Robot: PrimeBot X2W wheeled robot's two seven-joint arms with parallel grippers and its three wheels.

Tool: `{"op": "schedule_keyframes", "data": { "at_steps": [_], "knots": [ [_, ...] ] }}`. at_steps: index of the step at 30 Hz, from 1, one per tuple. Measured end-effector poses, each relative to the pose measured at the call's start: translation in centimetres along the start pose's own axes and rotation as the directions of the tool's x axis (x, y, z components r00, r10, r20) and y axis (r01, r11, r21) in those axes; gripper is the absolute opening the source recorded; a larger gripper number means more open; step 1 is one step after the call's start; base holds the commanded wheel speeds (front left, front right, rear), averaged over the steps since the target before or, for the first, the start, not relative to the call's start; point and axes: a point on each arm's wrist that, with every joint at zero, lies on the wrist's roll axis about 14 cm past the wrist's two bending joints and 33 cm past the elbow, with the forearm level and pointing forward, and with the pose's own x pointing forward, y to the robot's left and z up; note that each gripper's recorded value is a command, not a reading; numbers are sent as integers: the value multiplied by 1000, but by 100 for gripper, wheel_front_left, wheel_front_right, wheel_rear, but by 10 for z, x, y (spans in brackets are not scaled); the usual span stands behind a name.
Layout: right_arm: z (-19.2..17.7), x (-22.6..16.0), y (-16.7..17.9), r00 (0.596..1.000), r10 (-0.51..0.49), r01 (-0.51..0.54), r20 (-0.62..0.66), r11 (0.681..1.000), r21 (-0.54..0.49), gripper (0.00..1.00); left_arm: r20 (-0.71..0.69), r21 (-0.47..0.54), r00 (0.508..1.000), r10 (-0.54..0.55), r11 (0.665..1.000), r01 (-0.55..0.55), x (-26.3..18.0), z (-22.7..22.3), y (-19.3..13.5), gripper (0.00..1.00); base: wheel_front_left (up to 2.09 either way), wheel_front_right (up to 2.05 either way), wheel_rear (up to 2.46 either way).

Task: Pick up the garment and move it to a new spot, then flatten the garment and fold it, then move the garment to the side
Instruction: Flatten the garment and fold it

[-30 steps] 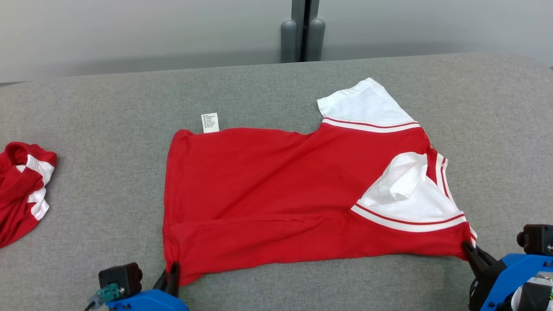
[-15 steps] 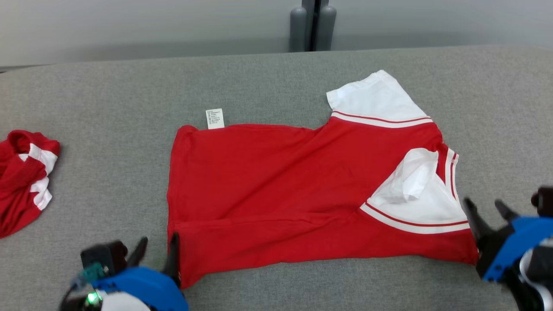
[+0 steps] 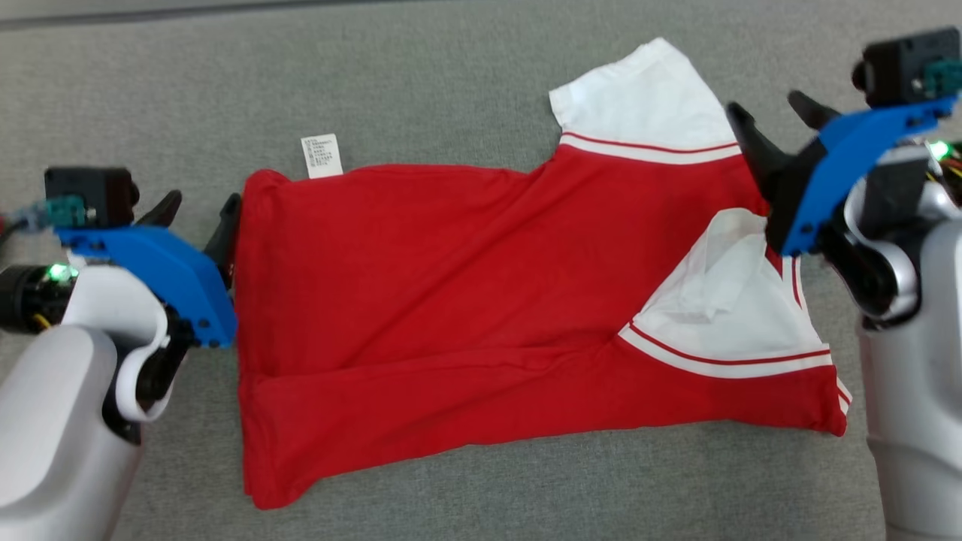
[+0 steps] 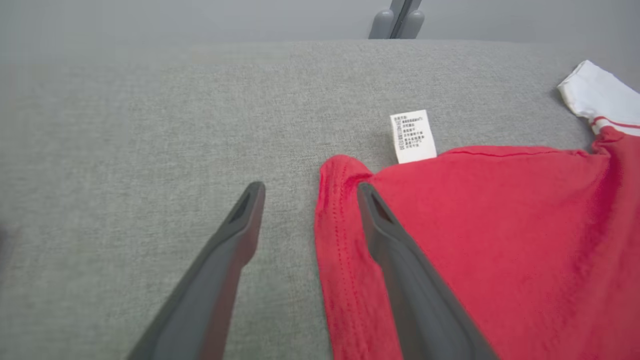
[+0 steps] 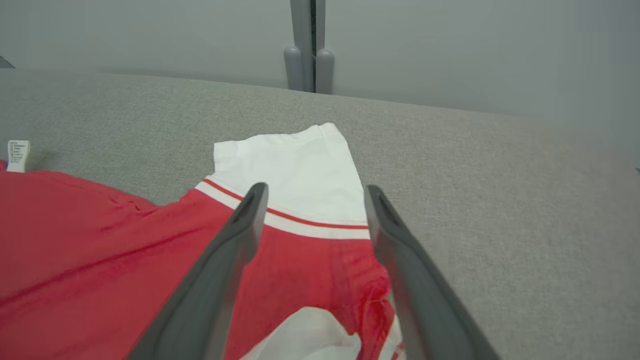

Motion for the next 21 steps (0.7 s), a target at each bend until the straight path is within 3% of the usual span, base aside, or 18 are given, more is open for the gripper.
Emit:
{"op": "schedule_keyframes", "data": {
  "at_steps": [6,9,13,21],
  "knots": [
    [3,36,14,998,48,-51,-41,997,-60,100,-158,-128,981,-116,987,97,37,-3,-6,100,0,0,0],
    [7,48,15,997,58,-61,-45,995,-77,100,-242,-250,950,-195,959,133,47,-2,-13,100,0,0,0],
    [13,58,13,998,58,-62,-39,994,-85,100,-342,-283,918,-200,954,103,51,7,-3,100,0,0,0],
    [15,67,7,998,52,-54,-32,995,-80,100,-495,-213,851,-176,974,77,42,2,-5,100,0,0,0]
  ]
}}
